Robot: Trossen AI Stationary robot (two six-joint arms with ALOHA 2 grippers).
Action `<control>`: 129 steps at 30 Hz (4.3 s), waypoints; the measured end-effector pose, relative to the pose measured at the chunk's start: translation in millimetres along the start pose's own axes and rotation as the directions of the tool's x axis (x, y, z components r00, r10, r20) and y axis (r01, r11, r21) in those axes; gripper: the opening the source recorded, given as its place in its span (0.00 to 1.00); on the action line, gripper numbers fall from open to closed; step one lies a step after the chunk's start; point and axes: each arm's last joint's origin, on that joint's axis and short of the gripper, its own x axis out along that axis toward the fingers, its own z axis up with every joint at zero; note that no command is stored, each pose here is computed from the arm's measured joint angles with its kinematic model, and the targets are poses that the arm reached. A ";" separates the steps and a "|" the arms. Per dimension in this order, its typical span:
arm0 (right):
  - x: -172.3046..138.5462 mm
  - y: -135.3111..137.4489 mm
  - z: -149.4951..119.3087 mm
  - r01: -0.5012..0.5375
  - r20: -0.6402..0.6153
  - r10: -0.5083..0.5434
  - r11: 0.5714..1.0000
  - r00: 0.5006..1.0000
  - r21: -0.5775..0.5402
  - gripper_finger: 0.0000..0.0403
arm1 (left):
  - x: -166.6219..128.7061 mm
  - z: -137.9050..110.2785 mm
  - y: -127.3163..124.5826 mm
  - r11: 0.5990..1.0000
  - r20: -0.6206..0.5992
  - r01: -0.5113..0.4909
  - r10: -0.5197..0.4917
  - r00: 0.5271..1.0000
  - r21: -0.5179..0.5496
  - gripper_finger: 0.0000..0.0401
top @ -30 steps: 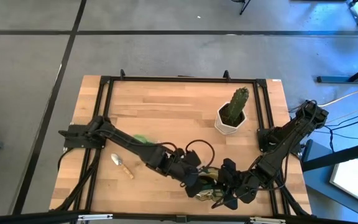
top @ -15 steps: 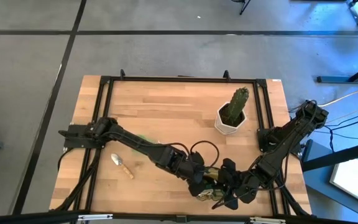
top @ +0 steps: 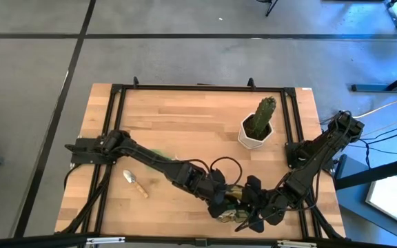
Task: Pick & Place Garden tools in Gardening bag
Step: Put the grafting pruner into the side pocket of the white bag
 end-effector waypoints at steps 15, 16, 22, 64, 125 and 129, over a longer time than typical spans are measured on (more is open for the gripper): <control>0.0 1.5 1.5 -0.009 0.021 0.010 1.000 1.000 -0.020 0.03 | 19.1 -2.8 11.3 0.994 -0.054 -0.092 0.089 0.995 -0.057 0.02; 0.1 1.4 1.6 -0.007 0.023 0.008 1.000 1.000 -0.026 0.03 | 19.9 -2.4 11.7 0.993 -0.052 -0.094 0.090 0.995 -0.066 0.01; 0.0 0.3 2.7 0.034 0.069 -0.032 0.999 0.997 -0.031 0.03 | 18.8 -1.8 11.8 0.989 -0.049 -0.095 0.090 0.995 -0.115 0.01; -4.7 18.5 -11.0 0.055 0.116 -0.044 0.994 0.992 -0.095 0.03 | 5.0 11.5 19.1 0.946 0.077 -0.139 0.168 0.983 -0.293 0.00; -1.6 9.1 11.0 0.101 0.079 -0.095 0.992 0.992 -0.080 0.28 | 3.6 11.4 21.8 0.933 0.119 -0.177 0.224 0.967 -0.313 0.00; -1.9 9.5 12.4 0.097 0.078 -0.091 0.992 0.993 -0.076 0.25 | 3.5 11.5 21.8 0.933 0.120 -0.177 0.223 0.967 -0.313 0.00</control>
